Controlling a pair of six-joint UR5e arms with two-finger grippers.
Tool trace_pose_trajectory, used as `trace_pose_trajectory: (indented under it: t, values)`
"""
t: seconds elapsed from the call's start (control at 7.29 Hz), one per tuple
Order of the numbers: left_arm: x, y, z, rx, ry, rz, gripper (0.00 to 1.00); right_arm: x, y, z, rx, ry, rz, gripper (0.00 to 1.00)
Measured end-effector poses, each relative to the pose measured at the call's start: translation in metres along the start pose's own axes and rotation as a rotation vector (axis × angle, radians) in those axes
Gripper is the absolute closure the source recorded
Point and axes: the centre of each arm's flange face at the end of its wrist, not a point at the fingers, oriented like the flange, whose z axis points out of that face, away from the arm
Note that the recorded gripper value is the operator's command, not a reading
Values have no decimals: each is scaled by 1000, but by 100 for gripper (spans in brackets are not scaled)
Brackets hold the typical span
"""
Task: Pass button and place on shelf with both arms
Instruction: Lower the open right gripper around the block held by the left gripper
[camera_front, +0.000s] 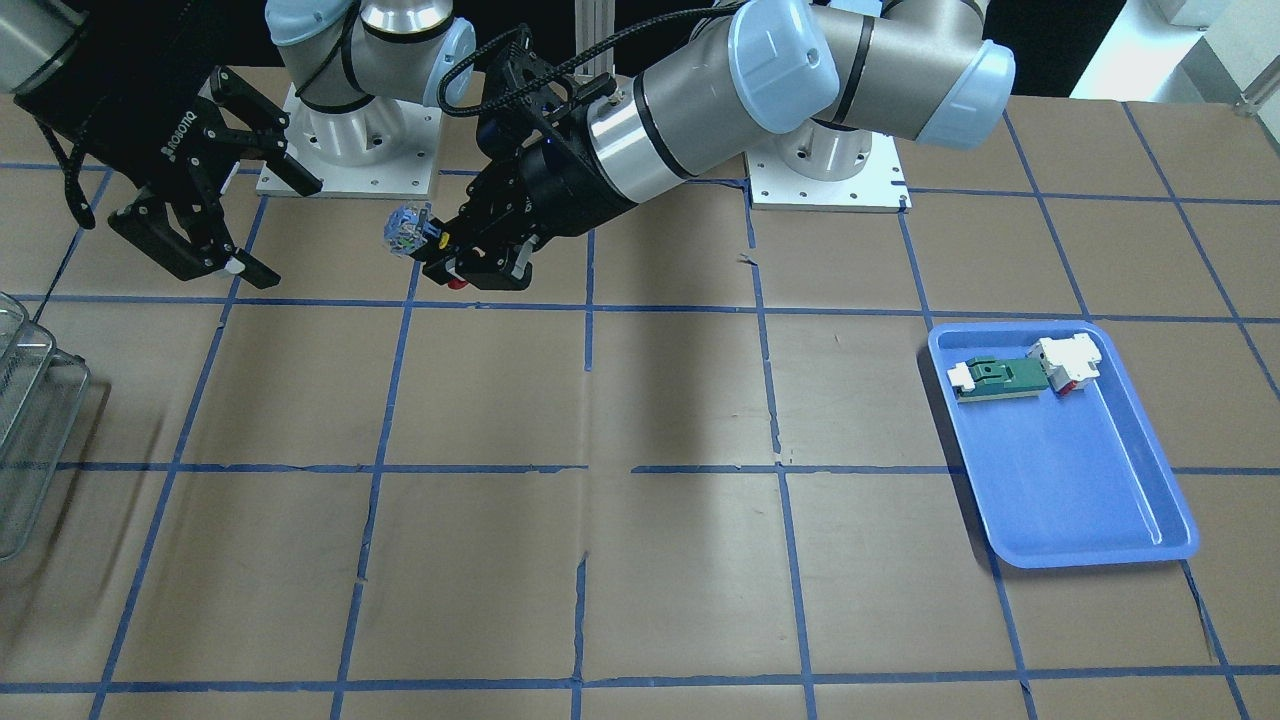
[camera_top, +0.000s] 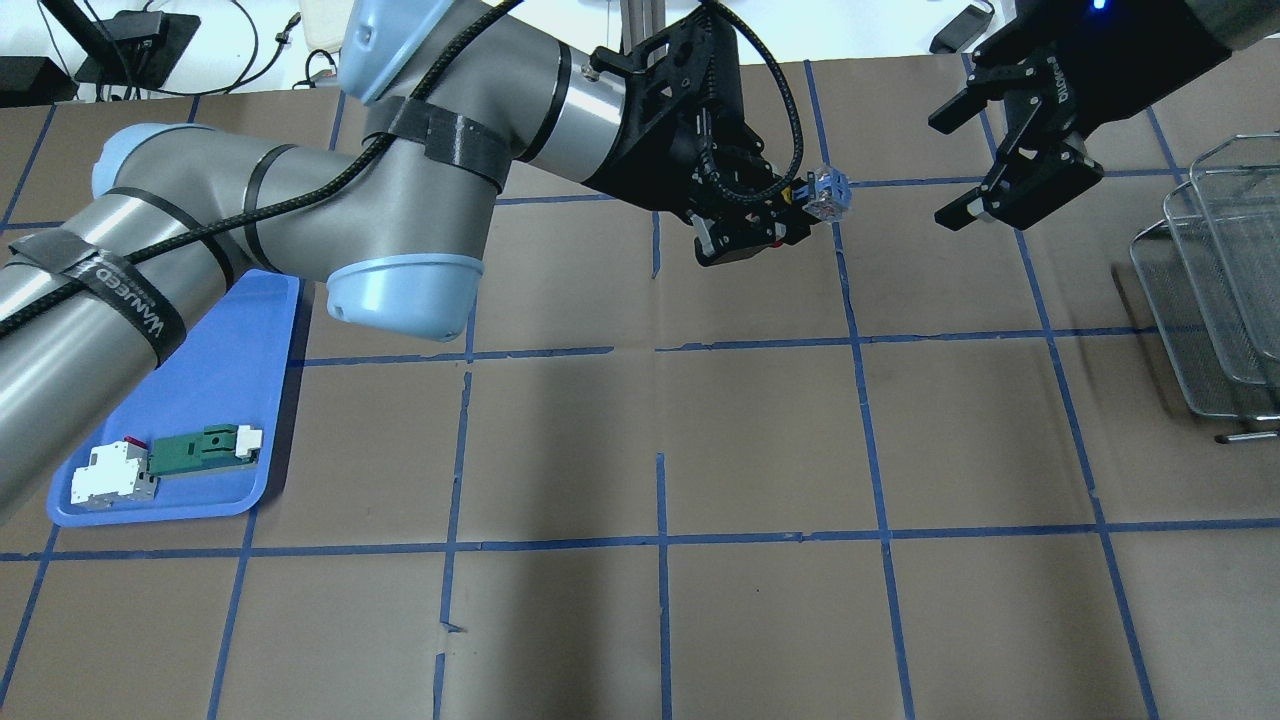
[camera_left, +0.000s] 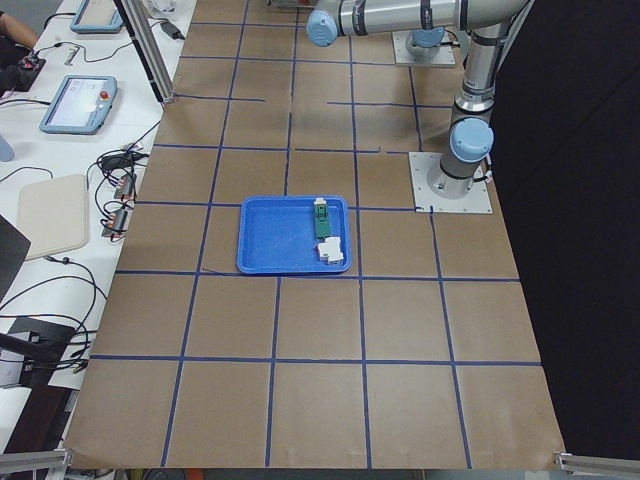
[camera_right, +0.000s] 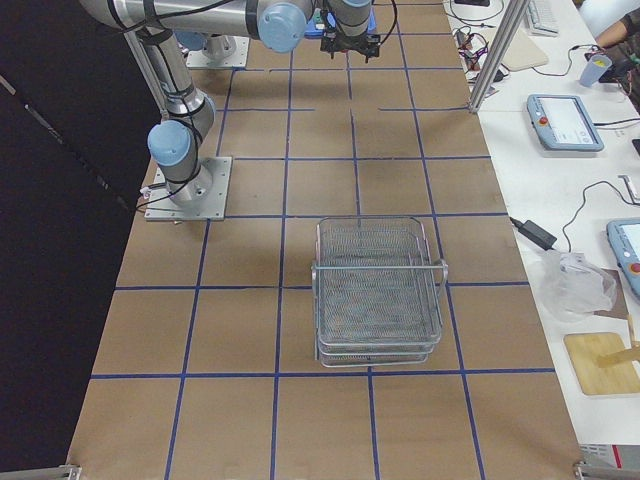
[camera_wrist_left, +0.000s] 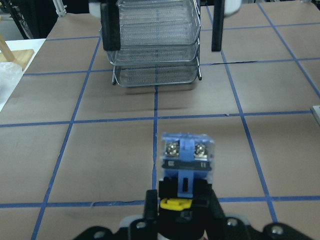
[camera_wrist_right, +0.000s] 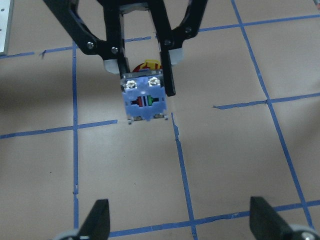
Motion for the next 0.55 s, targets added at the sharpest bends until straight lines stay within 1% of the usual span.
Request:
trace_pose_trajectory:
  t: [0.27, 0.41, 0.55]
  values:
    - [2, -4, 3, 45, -3, -27, 100, -18, -8, -9, 2, -12, -130, 2]
    - [3, -5, 3, 58, -2, -31, 100, -27, -13, -14, 5, -10, -163, 1]
    - [3, -7, 2, 66, -2, -39, 100, -34, -17, -13, 22, -7, -174, 1]
